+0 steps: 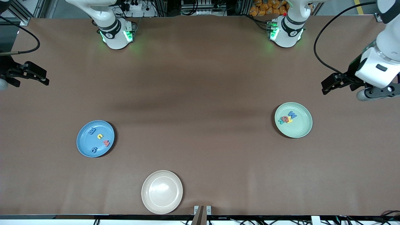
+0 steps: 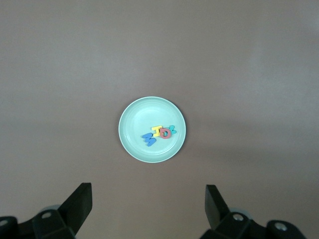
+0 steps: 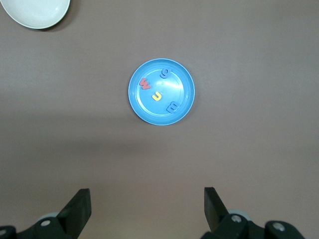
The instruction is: Sort upper and lower case letters into plates
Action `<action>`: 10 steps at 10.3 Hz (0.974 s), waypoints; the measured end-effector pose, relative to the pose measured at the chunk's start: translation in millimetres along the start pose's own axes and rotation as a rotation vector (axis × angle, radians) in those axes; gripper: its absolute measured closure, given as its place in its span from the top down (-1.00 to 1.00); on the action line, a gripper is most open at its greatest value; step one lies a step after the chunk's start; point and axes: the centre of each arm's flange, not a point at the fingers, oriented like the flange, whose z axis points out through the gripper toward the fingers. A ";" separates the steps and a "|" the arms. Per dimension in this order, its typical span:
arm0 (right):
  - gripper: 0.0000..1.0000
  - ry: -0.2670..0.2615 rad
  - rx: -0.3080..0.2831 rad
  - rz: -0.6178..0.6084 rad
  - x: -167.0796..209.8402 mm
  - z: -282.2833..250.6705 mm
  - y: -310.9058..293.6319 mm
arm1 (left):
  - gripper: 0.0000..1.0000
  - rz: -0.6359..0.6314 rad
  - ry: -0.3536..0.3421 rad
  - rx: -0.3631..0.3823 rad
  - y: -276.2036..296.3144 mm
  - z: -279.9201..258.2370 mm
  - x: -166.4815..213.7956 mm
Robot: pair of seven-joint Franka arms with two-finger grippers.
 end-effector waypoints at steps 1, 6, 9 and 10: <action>1.00 0.000 0.000 0.000 0.0 0.0 0.0 | 1.00 0.012 -0.001 0.001 -0.4 -2.3 -2.4; 1.00 0.000 0.000 0.000 0.0 0.1 0.0 | 1.00 0.094 -0.008 0.011 -27.8 -13.0 -14.5; 1.00 0.000 0.000 0.000 0.0 0.2 0.0 | 1.00 0.143 -0.007 0.014 -36.9 -16.5 -22.0; 1.00 -0.001 0.000 0.000 0.0 0.2 0.0 | 1.00 0.152 -0.006 0.014 -35.7 -17.3 -23.4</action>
